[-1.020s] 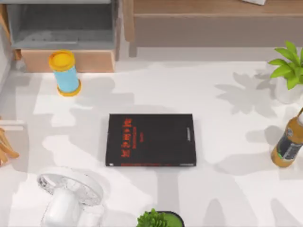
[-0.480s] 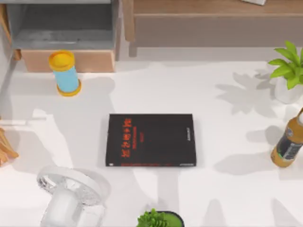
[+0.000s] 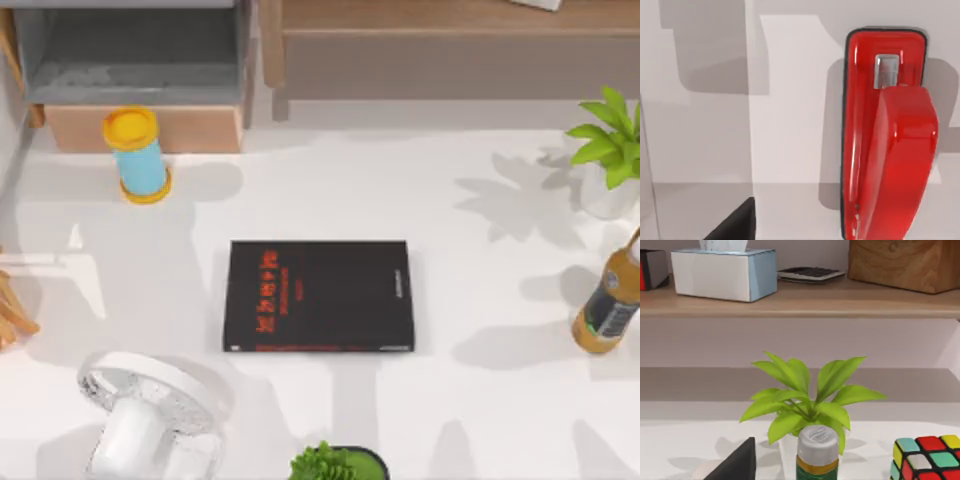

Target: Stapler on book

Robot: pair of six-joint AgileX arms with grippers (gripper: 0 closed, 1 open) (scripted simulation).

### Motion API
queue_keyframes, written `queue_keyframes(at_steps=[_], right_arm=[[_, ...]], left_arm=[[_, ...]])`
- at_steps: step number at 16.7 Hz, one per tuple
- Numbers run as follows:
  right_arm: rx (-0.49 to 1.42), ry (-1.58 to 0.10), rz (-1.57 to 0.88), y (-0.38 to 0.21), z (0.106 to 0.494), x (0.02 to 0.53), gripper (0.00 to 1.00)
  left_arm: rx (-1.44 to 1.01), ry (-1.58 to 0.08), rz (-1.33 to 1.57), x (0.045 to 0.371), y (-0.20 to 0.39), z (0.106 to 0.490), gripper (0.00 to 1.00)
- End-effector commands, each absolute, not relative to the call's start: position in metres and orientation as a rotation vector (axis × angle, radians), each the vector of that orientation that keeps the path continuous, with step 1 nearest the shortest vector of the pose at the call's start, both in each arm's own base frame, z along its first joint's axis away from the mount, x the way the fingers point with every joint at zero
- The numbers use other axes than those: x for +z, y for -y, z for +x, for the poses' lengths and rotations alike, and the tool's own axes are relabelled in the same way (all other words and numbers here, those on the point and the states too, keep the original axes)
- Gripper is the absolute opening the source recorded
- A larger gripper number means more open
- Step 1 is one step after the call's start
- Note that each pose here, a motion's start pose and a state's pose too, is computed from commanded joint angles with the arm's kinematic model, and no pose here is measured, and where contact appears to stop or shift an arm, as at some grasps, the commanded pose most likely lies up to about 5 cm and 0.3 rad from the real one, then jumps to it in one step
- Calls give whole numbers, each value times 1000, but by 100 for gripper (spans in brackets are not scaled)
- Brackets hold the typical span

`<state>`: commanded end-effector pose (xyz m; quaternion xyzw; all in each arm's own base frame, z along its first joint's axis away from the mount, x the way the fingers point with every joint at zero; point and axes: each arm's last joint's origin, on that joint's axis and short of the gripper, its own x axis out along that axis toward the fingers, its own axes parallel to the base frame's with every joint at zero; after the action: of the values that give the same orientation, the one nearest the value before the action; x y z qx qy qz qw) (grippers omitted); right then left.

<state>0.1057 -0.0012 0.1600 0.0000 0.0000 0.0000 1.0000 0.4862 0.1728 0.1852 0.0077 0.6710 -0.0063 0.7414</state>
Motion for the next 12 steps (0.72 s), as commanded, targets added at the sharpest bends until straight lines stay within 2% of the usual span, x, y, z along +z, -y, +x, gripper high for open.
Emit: queue_keyframes(at_steps=[6,12], right_arm=[[0,0,0,1,106,160,100],[0,0,0,1,106,160,100]], left_arm=[[-16,-1474,17,188,-174,484,100],[-16,-1472,18,239,-173,458,100]])
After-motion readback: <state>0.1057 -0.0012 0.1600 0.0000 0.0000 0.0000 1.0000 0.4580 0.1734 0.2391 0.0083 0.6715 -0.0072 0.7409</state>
